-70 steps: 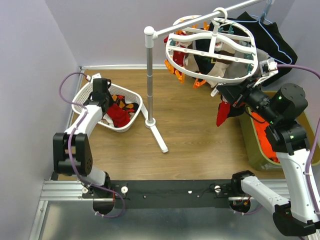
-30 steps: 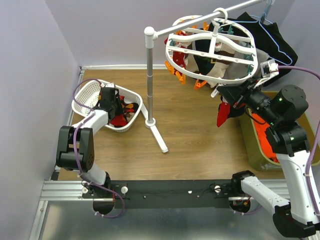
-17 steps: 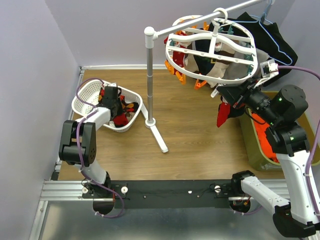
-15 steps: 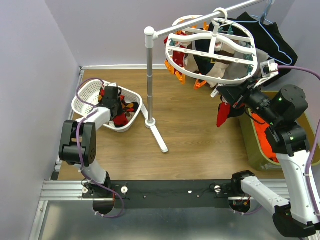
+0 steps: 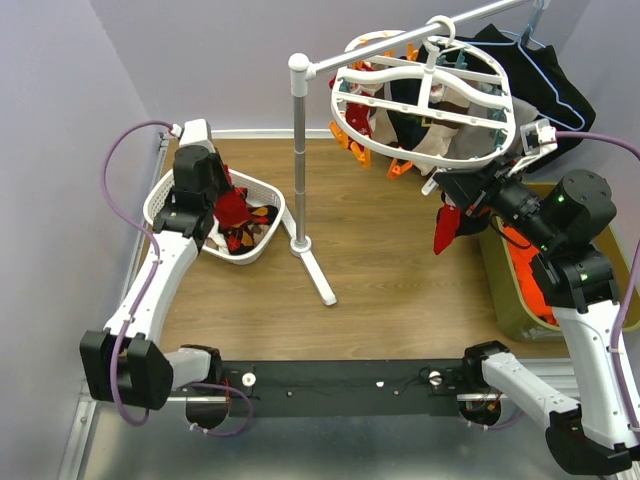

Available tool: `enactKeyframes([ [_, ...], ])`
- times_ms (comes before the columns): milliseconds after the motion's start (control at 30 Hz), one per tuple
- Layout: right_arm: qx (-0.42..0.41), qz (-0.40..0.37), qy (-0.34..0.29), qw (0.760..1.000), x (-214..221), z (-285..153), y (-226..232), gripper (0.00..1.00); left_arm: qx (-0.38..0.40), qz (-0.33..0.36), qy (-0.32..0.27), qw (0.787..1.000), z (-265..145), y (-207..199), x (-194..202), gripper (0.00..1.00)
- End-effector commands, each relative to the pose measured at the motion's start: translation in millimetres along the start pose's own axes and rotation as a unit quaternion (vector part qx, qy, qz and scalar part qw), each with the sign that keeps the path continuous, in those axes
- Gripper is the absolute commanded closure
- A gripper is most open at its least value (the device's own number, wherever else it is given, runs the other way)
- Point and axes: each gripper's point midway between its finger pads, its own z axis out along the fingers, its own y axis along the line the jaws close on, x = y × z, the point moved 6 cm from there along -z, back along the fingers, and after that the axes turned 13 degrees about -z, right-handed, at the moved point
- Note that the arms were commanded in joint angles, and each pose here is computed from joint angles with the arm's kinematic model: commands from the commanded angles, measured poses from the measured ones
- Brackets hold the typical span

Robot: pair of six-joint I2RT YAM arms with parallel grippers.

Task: Clip the socks to the hanger
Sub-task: Pick up the sock from the bin, then clamp the sock onto the hanger.

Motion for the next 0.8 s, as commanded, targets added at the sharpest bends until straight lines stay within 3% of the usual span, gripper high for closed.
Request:
enactKeyframes([
  [0,-0.012,-0.001,-0.001,1.000,-4.9,-3.7,5.2,0.86,0.005,0.007,-0.024,1.000,-17.0,-7.2,-23.0,1.00],
  [167,-0.013,-0.003,-0.005,1.000,-7.9,-3.3,5.2,0.86,0.152,0.057,-0.056,0.985,-54.6,-53.0,-32.2,1.00],
  [267,-0.016,-0.003,-0.009,1.000,-10.2,-2.7,5.9,0.86,0.266,0.085,-0.095,0.955,-96.9,-90.8,-29.9,1.00],
  [433,-0.020,0.000,-0.012,1.000,-10.0,1.1,5.5,0.86,0.398,0.081,-0.127,0.905,-147.2,-115.1,-12.0,1.00],
  [600,-0.022,0.003,-0.016,1.000,-10.4,3.6,4.9,0.86,0.508,0.061,-0.081,0.855,-180.5,-135.7,28.4,1.00],
  [767,-0.022,0.004,-0.016,1.000,-9.8,4.6,4.3,0.86,0.570,0.040,-0.064,0.818,-200.9,-170.5,55.1,1.00],
])
